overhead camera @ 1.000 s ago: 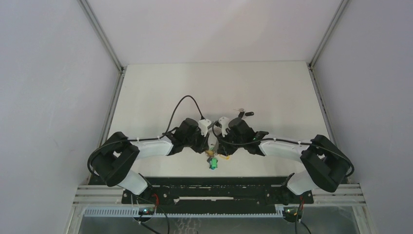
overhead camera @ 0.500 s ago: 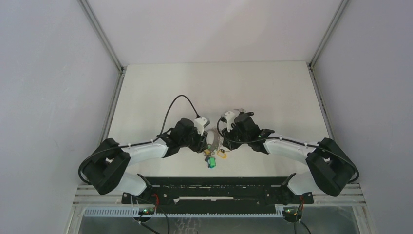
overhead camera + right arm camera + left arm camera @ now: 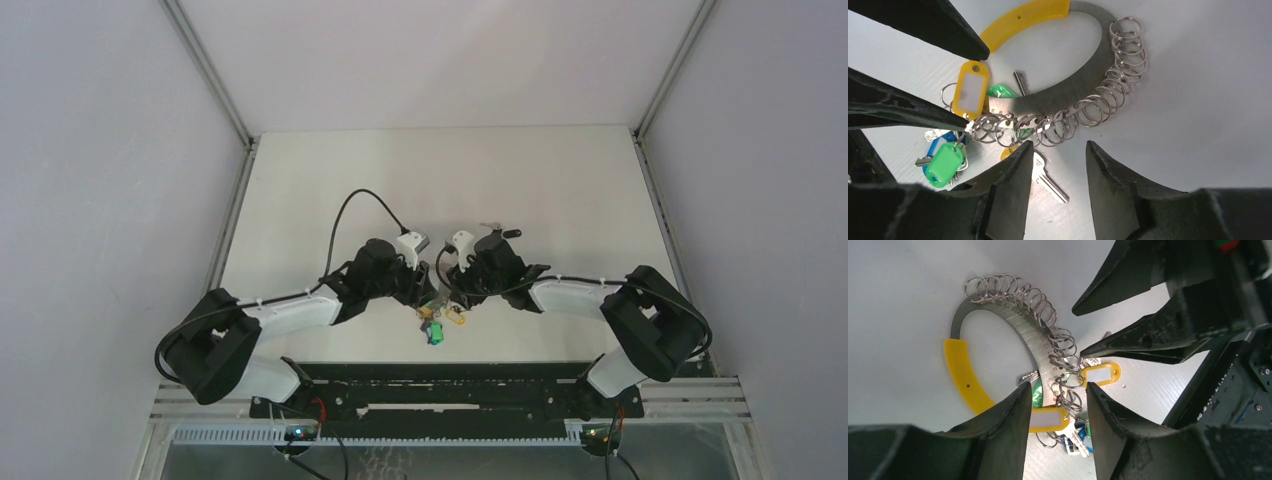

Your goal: Put the keys on the keyring

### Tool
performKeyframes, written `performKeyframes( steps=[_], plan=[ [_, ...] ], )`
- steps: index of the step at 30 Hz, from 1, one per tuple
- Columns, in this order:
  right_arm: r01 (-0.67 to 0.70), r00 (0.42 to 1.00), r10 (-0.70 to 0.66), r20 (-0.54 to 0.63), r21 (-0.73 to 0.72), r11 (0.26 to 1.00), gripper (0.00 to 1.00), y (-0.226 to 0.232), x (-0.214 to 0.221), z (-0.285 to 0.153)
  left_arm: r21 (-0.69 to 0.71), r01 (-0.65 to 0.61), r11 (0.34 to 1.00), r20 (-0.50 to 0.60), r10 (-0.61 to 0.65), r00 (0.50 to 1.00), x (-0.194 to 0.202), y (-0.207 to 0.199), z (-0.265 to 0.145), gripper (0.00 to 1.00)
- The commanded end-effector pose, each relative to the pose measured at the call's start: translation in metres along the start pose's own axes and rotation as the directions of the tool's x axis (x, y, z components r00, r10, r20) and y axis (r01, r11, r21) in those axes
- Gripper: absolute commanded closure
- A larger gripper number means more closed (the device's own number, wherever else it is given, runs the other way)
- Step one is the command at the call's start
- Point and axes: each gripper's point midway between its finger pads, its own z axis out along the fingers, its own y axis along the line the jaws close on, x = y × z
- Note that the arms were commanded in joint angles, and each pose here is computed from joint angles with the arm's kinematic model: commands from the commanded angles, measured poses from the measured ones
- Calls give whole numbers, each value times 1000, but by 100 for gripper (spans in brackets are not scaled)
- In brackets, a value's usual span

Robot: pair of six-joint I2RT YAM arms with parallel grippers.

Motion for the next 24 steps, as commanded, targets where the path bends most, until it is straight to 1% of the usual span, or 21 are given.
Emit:
performKeyframes(
  steps=[1, 13, 20, 24],
  plan=[
    [47, 998, -46, 54, -28, 999, 57, 1, -17, 10, 13, 24, 1000, 14, -25, 1000, 2, -1, 2, 51],
    [49, 998, -48, 35, -37, 998, 60, -2, -14, 23, 11, 31, 999, -1, -31, 1000, 6, 1, 5, 50],
    [34, 997, -28, 71, -88, 996, 66, 2, -25, 17, -3, 33, 999, -19, -33, 999, 11, 5, 7, 51],
    [31, 995, -23, 96, -80, 996, 66, -1, -34, 10, -16, 38, 999, -42, -39, 998, 16, 9, 9, 53]
  ],
)
